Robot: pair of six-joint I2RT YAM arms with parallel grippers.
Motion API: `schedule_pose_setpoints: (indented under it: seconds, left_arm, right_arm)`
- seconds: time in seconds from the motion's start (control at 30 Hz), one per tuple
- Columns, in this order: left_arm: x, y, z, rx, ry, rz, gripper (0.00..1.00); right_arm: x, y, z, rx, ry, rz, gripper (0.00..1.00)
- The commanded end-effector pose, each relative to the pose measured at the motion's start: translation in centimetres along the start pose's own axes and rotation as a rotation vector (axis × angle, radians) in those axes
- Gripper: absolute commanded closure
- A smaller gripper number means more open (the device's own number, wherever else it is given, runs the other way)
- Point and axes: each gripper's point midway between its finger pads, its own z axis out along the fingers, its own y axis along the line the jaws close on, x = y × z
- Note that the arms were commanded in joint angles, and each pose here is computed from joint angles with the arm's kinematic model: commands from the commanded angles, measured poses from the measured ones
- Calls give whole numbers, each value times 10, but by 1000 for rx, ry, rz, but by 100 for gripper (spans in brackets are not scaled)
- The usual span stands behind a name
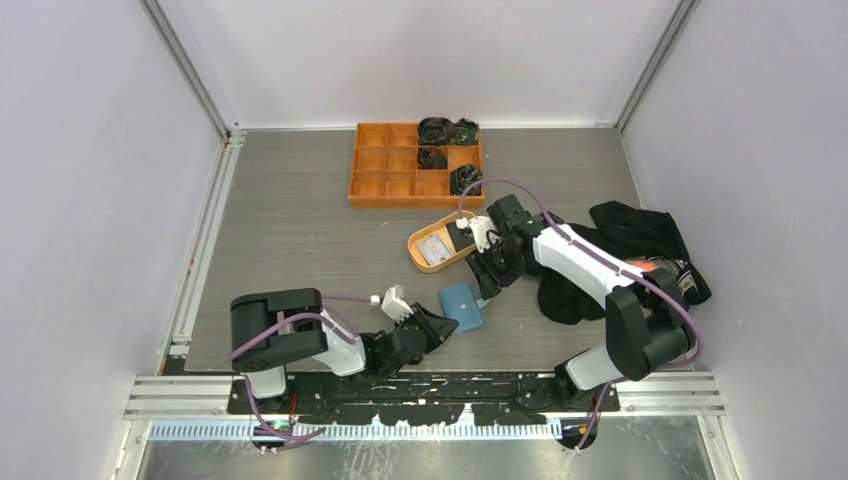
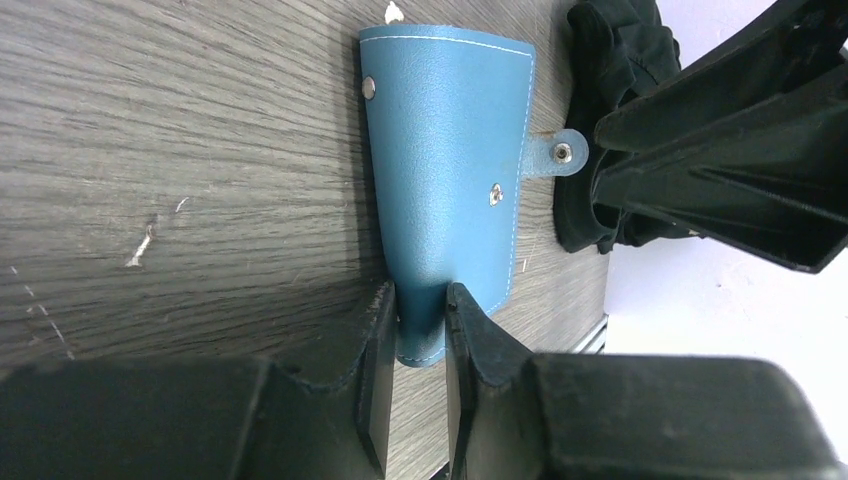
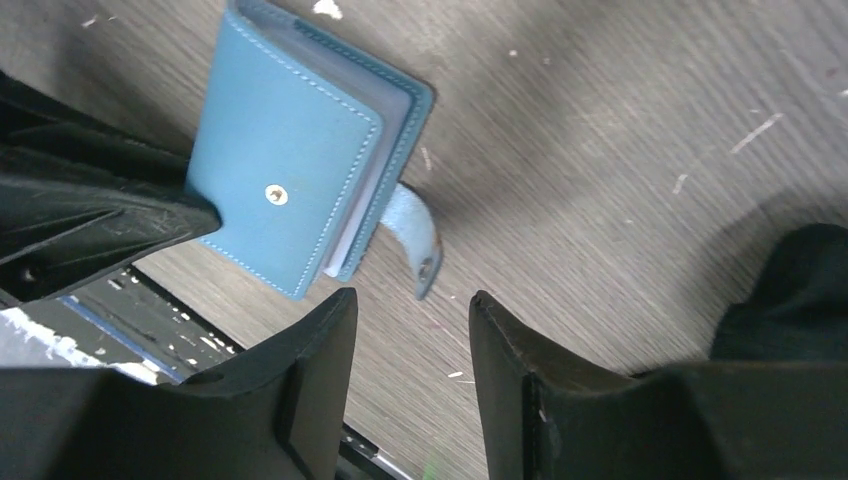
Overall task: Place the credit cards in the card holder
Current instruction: Close the card holder at the center of the board.
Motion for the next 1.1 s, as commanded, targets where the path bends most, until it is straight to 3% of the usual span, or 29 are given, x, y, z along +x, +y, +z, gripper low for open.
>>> schedule_pose_setpoints:
  seconds: [0.0,0.5,0.73,0.9,1.07]
  left_arm:
    - [-3,22,3,-86,-44,86,78]
    - [6,18,7,-78,-38,102,76]
    - [5,16,7,-74,-41,113,74]
    - [7,10,6,-53,-28,143,69]
    - [5,2,0,-7,-16,203,57]
  right_arm:
    - [-23,-18,-21,100,-93,-4,51]
    - [-14,-13,-2,24,0,25,69]
    - [-14,-12,-2,21,6,24,85]
    - [-17,-10,-5,1,-6,-1,98]
    - [-27,-10,-8,5,-60,-49,99]
